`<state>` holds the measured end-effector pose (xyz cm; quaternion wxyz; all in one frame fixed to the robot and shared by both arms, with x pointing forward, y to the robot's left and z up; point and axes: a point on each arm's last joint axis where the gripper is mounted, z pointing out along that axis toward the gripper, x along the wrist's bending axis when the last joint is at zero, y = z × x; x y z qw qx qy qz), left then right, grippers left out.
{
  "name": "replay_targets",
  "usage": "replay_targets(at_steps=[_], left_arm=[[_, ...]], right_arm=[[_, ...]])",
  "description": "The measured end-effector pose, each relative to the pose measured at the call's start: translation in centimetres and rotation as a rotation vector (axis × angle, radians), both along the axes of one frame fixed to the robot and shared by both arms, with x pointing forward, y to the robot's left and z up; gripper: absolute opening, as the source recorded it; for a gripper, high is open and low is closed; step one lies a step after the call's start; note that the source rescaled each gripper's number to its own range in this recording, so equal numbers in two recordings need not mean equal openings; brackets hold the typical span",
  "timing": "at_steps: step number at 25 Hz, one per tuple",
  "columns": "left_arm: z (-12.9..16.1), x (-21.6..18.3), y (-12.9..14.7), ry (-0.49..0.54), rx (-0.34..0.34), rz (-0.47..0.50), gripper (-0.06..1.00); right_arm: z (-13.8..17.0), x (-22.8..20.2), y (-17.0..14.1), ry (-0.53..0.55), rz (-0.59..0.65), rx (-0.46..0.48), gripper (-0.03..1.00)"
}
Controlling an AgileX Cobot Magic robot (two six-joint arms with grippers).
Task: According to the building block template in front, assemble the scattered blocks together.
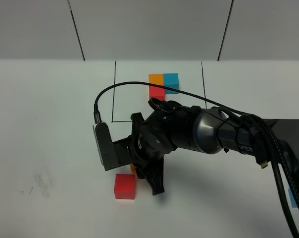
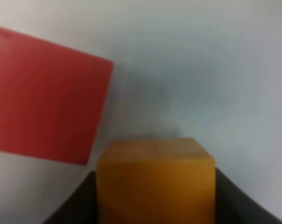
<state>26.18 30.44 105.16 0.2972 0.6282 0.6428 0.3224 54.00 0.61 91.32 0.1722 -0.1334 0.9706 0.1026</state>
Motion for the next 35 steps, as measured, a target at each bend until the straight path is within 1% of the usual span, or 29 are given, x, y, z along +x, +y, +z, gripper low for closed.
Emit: replay_targets(at_steps=[8, 15, 19, 26, 35], left_arm=[[0.0, 0.0, 0.0, 0.0, -0.001, 0.0, 0.0], [0.0, 0.0, 0.0, 0.0, -0.001, 0.0, 0.0], [0.0, 0.0, 0.0, 0.0, -0.001, 0.0, 0.0], [0.0, 0.0, 0.0, 0.0, -0.001, 0.0, 0.0], [0.0, 0.0, 0.0, 0.0, -0.001, 0.0, 0.0]], right_arm=[[0.1, -0.3, -0.3, -0.005, 0.255, -0.127, 0.51], [1.5, 0.2, 0.2, -0.043, 0.339, -0.143, 0.51], [1.5, 0.1, 0.1, -0.038, 0.392, -0.169, 0.51], [1.4, -0.1, 0.0, -0.052, 0.553, -0.231, 0.51], [1.5, 0.1, 0.1, -0.094, 0.645, -0.246, 0.51]])
